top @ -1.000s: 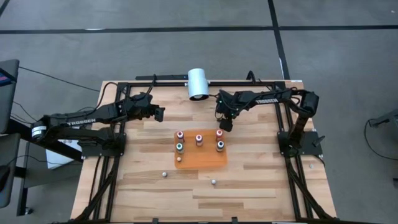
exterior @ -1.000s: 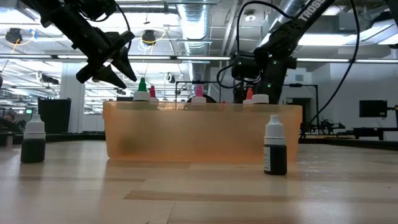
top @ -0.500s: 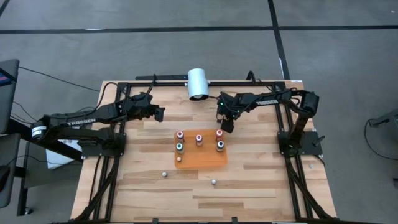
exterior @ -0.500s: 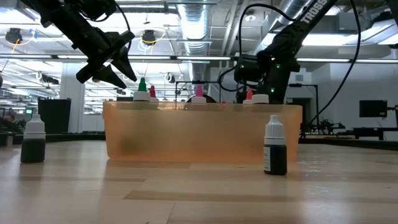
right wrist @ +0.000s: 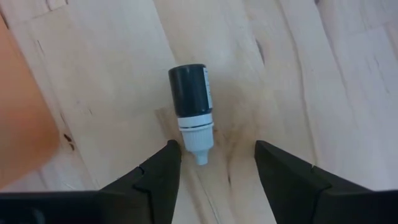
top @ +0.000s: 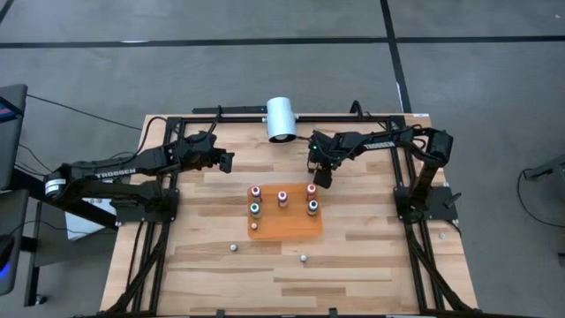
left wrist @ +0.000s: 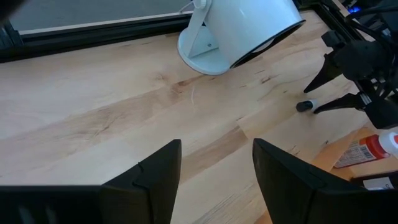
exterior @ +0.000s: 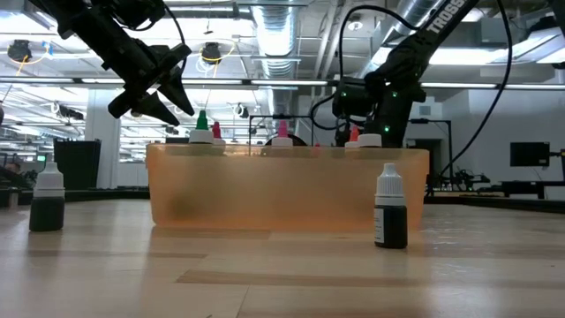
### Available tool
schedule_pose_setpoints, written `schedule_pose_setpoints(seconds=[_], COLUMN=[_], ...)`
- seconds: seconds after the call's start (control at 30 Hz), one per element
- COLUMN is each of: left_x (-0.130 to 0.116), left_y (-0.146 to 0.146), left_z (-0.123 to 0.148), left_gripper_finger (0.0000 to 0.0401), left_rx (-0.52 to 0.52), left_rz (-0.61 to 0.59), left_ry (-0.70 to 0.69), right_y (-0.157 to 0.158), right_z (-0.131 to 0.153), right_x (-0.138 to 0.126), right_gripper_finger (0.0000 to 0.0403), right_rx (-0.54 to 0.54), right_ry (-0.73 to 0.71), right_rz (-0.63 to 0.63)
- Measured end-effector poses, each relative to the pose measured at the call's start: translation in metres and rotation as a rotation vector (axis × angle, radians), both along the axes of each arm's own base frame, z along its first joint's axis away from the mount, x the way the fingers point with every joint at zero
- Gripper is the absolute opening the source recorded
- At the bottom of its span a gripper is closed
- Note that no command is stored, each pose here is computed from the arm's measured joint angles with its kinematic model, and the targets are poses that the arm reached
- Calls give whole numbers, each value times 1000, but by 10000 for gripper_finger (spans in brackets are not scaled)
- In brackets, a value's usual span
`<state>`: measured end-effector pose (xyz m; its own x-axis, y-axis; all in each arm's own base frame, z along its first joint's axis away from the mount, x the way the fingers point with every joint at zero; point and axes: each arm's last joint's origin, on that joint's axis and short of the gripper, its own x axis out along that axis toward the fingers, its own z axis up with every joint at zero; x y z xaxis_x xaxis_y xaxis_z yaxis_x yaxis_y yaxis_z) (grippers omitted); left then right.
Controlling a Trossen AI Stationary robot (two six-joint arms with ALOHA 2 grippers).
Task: Pick & Place food coloring
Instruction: Put the small brown food coloring bottle into the orange container
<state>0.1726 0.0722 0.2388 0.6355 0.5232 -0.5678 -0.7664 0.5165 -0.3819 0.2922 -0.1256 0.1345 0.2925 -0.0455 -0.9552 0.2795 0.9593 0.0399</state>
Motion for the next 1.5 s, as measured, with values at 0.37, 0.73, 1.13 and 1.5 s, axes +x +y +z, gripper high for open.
schedule_pose_setpoints(seconds=[0.37,0.73,1.13,1.5], left_x=[0,0,0,0], left_y=[0,0,0,0], left_z=[0,0,0,0], left_gripper_finger=[190,190,190,190], left_rx=[0,0,1,5], left_rz=[0,1,1,-2], left_ry=[0,0,0,3], right_y=[0,0,-3,-5], right_z=[0,0,10,9], right_x=[0,0,4,1], right_gripper_finger=[140,105,100,100], right_rx=[-1,2,9,15], right_ry=[-1,0,17,30], right_rz=[1,1,1,-8])
